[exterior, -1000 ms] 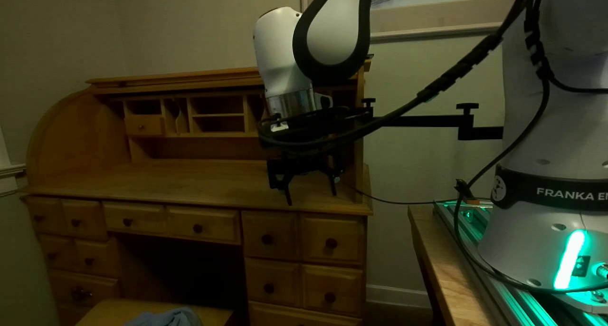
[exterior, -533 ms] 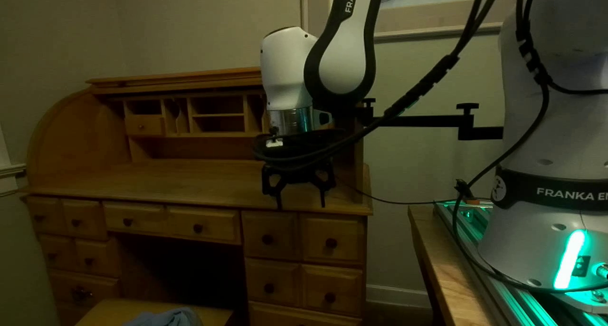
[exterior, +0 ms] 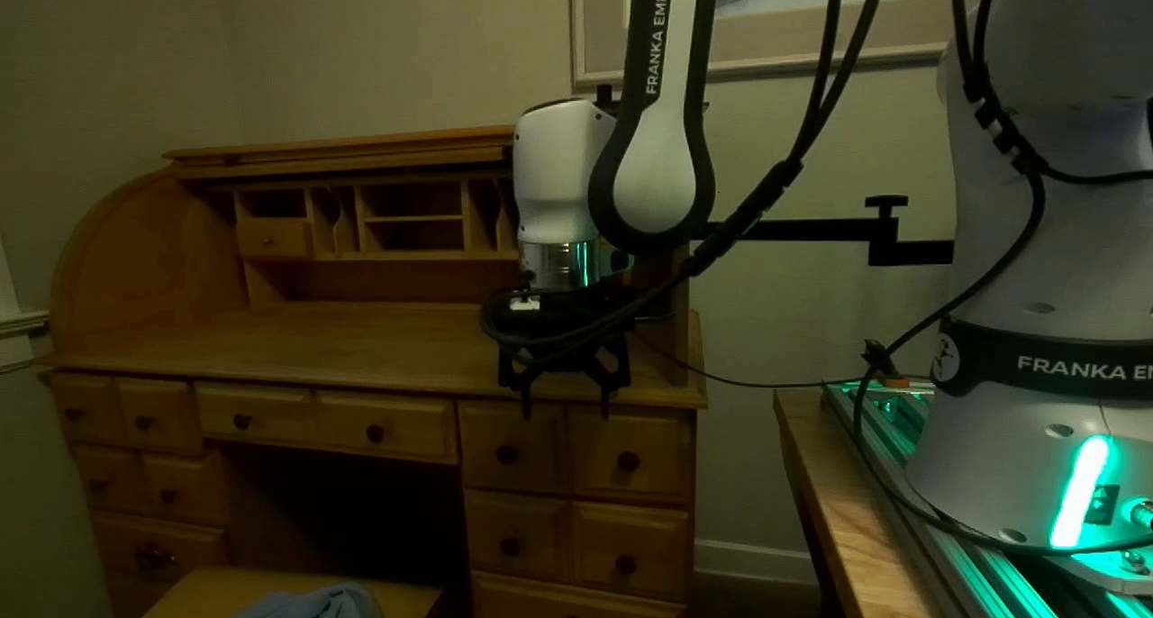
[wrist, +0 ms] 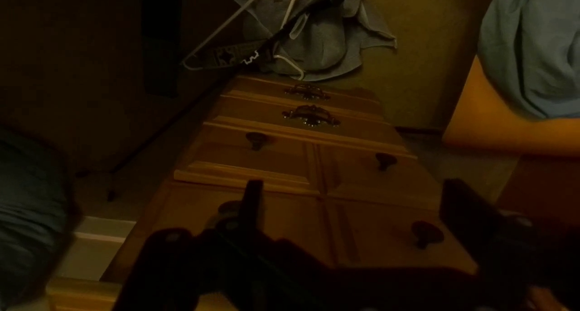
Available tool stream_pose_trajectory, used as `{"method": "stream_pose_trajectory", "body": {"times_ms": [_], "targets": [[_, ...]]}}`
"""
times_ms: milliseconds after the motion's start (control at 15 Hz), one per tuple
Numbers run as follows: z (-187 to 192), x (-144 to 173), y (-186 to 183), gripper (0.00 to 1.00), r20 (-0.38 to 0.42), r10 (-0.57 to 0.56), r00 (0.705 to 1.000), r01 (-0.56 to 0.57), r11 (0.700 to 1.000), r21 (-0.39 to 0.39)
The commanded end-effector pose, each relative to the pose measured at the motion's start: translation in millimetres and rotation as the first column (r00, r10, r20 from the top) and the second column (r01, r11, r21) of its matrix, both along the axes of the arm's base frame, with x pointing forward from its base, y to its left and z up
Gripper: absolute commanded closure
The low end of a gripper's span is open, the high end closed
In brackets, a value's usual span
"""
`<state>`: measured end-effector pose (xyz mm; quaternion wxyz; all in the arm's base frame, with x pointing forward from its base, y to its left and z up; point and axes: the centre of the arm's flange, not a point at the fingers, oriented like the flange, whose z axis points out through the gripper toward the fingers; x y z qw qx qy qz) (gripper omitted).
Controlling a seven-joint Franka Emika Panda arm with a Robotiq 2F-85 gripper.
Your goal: Open the topmost drawer on the right.
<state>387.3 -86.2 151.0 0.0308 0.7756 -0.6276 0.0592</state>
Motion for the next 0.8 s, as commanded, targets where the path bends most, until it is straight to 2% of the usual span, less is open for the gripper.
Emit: {"method": "stream_pose_trajectory", "body": {"times_ms": [0,533,733], "targets": [[-22.9,4.0,-9.7,0.0,0.034,-0.023,0.999,0.023,1.0,0.001],[-47.7,8.8,-32.2,0.0,0.087,-0.007,0.996,0.007,1.0,-0.004],[-40.2,4.9,-35.4,0.0,0.076,-0.022,0.997,0.022,1.0,-0.007]]}}
